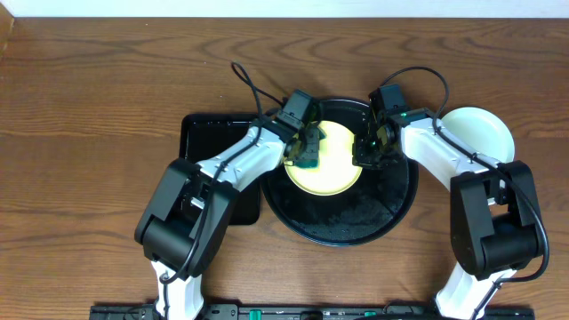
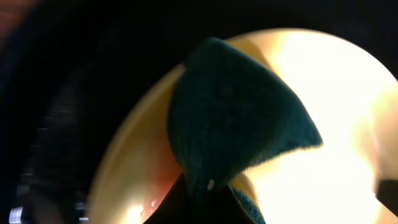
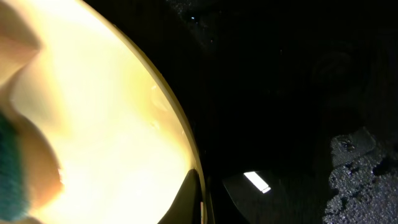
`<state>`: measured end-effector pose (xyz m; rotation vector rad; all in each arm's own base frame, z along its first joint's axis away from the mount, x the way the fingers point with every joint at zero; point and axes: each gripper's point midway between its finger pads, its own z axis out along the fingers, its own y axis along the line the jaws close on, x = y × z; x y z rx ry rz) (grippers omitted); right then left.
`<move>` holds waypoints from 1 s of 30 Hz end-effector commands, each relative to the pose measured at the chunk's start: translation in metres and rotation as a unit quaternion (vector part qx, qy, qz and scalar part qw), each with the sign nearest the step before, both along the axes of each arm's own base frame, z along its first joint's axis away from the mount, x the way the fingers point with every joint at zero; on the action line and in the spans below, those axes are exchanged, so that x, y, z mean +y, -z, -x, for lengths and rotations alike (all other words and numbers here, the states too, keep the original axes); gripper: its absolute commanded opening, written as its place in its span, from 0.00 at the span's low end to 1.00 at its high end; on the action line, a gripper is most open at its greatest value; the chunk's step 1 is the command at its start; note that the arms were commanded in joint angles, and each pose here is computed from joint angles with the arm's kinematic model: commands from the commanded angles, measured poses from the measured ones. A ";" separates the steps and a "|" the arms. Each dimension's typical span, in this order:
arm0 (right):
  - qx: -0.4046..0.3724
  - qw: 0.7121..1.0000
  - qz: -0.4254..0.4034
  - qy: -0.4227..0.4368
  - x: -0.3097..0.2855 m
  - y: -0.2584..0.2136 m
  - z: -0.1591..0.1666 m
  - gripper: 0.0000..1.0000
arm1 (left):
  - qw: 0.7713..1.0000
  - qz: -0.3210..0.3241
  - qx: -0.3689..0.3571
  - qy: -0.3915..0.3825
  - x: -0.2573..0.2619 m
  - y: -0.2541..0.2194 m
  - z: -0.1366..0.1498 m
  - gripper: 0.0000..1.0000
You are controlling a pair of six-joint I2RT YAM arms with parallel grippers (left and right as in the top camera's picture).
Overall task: Clean dirty plates on tray and stack at the side
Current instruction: 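Scrub the red stain on the yellow plate with the left-held sponge, then return the sponge to the small black tray with the left gripper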
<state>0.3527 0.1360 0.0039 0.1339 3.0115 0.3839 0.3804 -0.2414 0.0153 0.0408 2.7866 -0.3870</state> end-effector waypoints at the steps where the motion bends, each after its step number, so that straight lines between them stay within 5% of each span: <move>1: 0.016 0.999 0.030 0.000 -0.008 0.014 0.008 0.01 | 0.996 -0.079 -0.044 -0.019 0.042 -0.004 -0.020 0.07; 13: 0.014 0.999 0.029 0.000 -0.008 0.014 0.007 0.01 | 0.990 -0.001 -0.141 -0.014 0.043 -0.141 -0.004 0.08; 15: 0.012 1.000 0.029 0.000 -0.007 0.014 0.005 0.15 | 0.991 -0.006 -0.135 -0.022 0.056 -0.150 0.004 0.08; 18: 0.005 1.000 0.027 0.000 -0.006 0.013 0.002 0.20 | 0.993 -0.026 -0.105 -0.044 0.083 -0.147 0.014 0.08; 22: -0.003 1.000 0.024 -0.003 -0.003 0.013 -0.001 0.01 | 0.994 -0.054 -0.052 -0.083 0.124 -0.128 0.022 0.08; 30: -0.017 1.000 0.018 -0.014 0.000 0.003 -0.004 0.01 | 0.990 -0.099 0.021 -0.097 0.173 -0.075 0.038 0.08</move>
